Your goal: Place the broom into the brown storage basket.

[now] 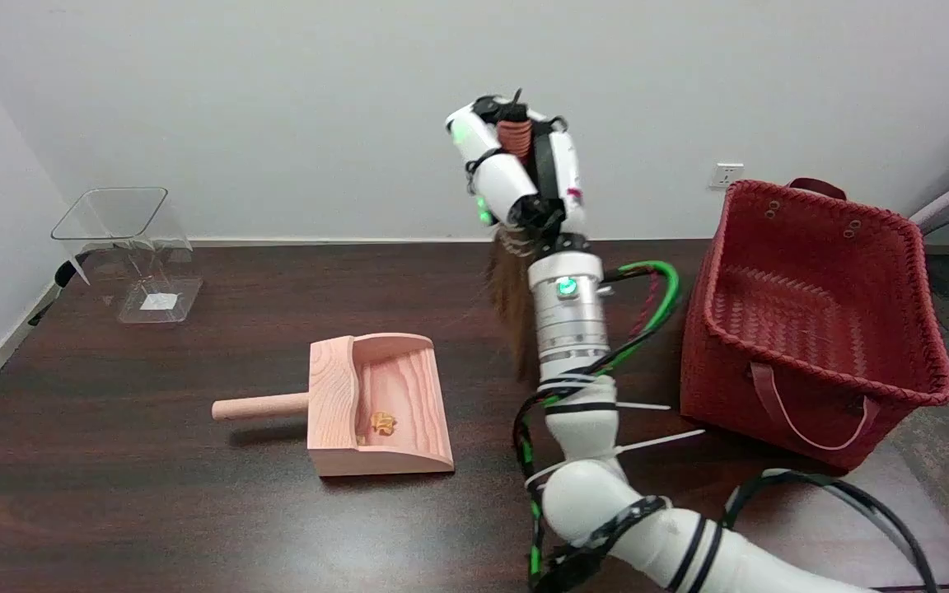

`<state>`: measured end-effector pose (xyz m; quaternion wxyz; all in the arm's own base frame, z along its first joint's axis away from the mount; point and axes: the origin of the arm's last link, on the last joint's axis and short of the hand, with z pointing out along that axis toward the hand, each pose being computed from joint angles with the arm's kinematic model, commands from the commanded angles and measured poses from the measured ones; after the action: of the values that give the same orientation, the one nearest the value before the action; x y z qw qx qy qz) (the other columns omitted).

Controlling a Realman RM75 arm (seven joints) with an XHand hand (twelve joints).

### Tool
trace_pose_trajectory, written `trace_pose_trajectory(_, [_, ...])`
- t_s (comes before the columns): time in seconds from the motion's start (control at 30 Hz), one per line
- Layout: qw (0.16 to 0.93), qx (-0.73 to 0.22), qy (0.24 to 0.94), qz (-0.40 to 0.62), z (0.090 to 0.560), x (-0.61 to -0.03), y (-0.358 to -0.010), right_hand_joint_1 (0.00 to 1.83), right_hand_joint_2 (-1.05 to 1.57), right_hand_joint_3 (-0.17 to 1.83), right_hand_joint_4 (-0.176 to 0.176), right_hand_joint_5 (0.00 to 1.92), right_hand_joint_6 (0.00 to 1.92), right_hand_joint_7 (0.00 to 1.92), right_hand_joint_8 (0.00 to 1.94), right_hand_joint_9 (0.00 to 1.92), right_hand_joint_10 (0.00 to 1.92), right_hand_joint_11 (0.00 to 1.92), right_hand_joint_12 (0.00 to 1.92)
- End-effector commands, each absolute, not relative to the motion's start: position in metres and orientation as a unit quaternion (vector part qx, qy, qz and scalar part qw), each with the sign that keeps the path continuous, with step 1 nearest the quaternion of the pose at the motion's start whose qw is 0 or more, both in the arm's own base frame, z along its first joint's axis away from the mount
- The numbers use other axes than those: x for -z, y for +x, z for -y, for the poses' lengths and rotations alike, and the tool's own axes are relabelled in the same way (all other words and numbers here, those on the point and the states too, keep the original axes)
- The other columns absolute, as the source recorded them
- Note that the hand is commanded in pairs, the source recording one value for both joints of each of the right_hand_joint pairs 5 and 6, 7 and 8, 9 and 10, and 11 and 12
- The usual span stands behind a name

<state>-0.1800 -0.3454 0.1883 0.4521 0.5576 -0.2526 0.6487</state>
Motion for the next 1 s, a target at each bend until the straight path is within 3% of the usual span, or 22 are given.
trace_pose_trajectory(0.03, [0.533,-0.590,0.604,0.058,0.311,-0.245,-0.121,0.88,1.57,0.73,0.000,1.92,1.92,1.92,1.92,1.92,1.92,1.92,1.92])
trace_pose_trajectory(0.43, [0.566,-0.572,0.593,-0.039,0.305,-0.293,-0.093,0.88,1.57,0.74,0.000,1.92,1.92,1.92,1.92,1.92,1.92,1.92,1.92])
trace_pose_trajectory(1.0, [0.628,-0.556,0.540,-0.078,0.308,-0.379,-0.107,0.85,1.57,0.67,0.000,1.92,1.92,1.92,1.92,1.92,1.92,1.92,1.92])
